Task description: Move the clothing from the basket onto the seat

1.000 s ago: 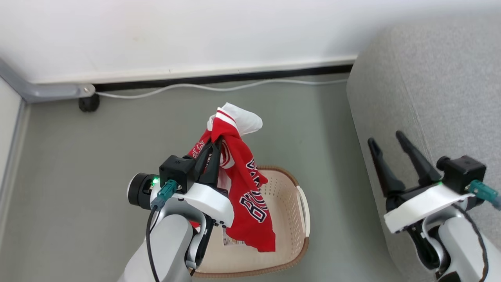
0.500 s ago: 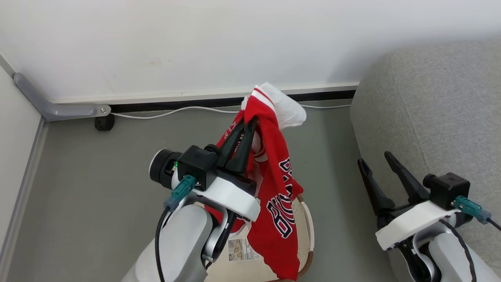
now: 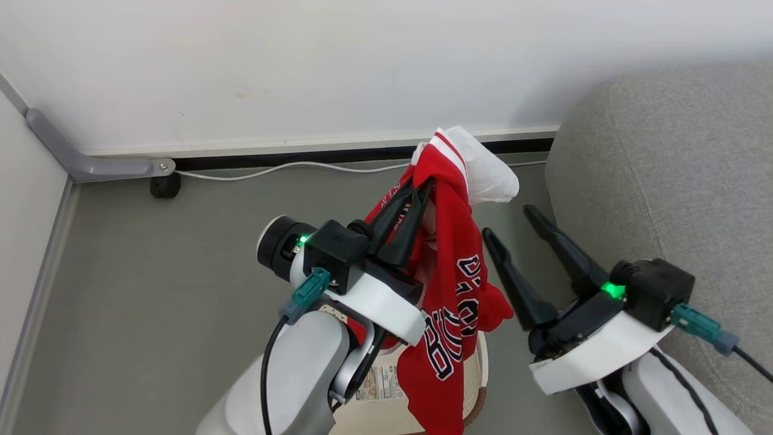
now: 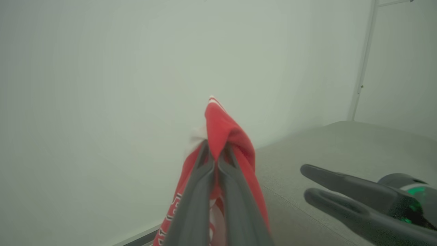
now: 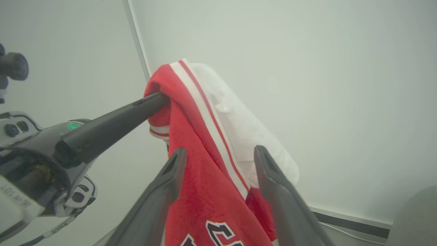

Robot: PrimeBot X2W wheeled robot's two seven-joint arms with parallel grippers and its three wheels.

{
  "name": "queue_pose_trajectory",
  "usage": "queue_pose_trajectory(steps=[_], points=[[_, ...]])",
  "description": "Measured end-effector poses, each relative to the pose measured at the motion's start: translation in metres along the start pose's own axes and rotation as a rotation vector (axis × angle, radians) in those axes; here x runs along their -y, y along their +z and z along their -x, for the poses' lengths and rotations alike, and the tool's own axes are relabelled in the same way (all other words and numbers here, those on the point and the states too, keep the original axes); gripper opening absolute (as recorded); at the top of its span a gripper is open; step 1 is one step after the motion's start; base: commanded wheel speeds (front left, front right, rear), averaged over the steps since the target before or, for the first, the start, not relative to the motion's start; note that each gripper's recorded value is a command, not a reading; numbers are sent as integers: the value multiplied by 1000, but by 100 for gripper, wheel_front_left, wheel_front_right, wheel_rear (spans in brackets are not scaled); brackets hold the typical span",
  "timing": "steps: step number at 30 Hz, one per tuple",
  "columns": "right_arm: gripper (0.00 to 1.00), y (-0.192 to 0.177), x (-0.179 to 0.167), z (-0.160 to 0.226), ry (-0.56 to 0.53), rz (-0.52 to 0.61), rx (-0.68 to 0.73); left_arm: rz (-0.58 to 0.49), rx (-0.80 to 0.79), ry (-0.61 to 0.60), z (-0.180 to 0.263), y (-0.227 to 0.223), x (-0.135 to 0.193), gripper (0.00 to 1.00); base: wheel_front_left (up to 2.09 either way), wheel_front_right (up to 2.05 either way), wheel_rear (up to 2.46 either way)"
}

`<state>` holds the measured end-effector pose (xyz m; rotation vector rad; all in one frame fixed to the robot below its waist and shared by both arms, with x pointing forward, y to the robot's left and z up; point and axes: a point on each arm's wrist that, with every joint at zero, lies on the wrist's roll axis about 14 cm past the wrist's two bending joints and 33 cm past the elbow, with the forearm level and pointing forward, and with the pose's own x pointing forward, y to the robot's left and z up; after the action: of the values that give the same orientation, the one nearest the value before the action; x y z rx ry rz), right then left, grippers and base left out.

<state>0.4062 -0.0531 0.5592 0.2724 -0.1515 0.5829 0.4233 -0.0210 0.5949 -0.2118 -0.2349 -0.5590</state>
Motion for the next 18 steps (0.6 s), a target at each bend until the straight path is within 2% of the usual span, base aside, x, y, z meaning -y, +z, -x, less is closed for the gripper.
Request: queue_pose_trajectory(steps=[3, 9, 18], points=[[100, 5, -22, -5, 79, 17, 13, 0, -3, -10, 1, -1, 3, 0, 0, 0, 0], [100, -17, -39, -7, 149, 44, -59, 6, 5, -27, 4, 4, 9, 0, 0, 0, 0], [100, -111, -45, 9, 172, 65, -358, 6, 29, -35, 13, 18, 13, 0, 0, 0, 0]])
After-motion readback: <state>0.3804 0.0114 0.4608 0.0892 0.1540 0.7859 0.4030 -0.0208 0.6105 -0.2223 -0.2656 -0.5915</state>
